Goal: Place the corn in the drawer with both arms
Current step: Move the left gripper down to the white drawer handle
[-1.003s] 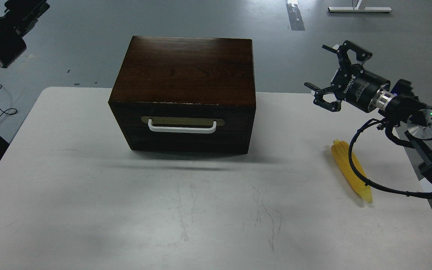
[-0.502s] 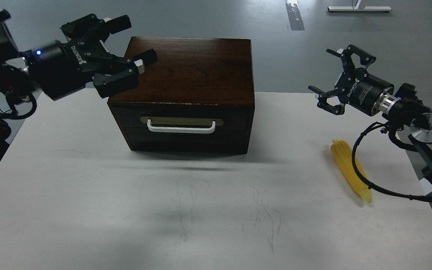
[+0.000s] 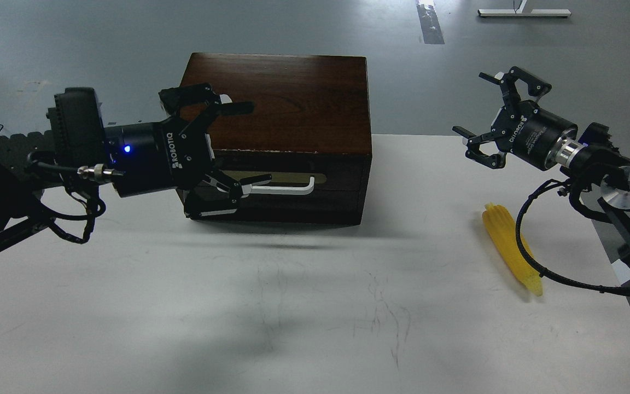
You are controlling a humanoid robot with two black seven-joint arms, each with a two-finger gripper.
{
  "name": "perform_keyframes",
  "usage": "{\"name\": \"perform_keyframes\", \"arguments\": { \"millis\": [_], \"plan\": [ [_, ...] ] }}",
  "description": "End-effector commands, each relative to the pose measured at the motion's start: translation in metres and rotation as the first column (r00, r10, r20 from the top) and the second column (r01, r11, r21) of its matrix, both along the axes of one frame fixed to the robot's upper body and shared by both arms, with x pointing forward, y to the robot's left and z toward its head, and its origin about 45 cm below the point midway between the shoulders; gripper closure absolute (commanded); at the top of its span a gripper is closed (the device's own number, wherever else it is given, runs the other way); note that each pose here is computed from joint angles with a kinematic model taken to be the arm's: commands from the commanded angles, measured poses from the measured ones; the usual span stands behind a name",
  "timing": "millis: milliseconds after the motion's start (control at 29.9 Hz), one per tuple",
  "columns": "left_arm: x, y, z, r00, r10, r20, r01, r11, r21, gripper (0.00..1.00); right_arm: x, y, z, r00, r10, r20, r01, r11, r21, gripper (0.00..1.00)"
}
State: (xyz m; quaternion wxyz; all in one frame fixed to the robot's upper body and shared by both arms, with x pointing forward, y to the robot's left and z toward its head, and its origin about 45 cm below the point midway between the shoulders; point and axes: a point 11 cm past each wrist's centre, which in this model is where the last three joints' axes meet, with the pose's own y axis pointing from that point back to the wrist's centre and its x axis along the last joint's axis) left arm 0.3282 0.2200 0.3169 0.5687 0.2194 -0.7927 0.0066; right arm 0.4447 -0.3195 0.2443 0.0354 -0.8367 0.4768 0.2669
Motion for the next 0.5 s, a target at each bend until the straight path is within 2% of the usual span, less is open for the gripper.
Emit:
{"name": "perform_keyframes", "arguments": {
  "millis": [0,100,268,468],
  "plan": [
    [-0.006,-0.001,-0.017,0.998,-0.010,-0.056,0.013,0.998,0.054,0.02,0.000,0.000,0.000,1.000,0.000,0.001,0.000,1.000,0.001,0.00],
    [-0.006,-0.012,-0.031,0.993,-0.011,-0.120,0.024,0.994,0.105,0.02,0.000,0.001,0.000,1.000,0.001,0.000,-0.001,1.000,0.001,0.00],
    [-0.004,-0.020,-0.037,0.986,0.007,-0.168,0.019,0.989,0.150,0.02,0.000,0.000,0.000,1.000,0.000,0.000,0.000,1.000,0.000,0.00],
    [0.017,-0.029,-0.027,0.988,0.035,-0.150,-0.006,0.981,0.194,0.02,0.000,-0.001,0.000,1.000,-0.003,0.000,0.003,1.000,0.000,0.00]
  ]
}}
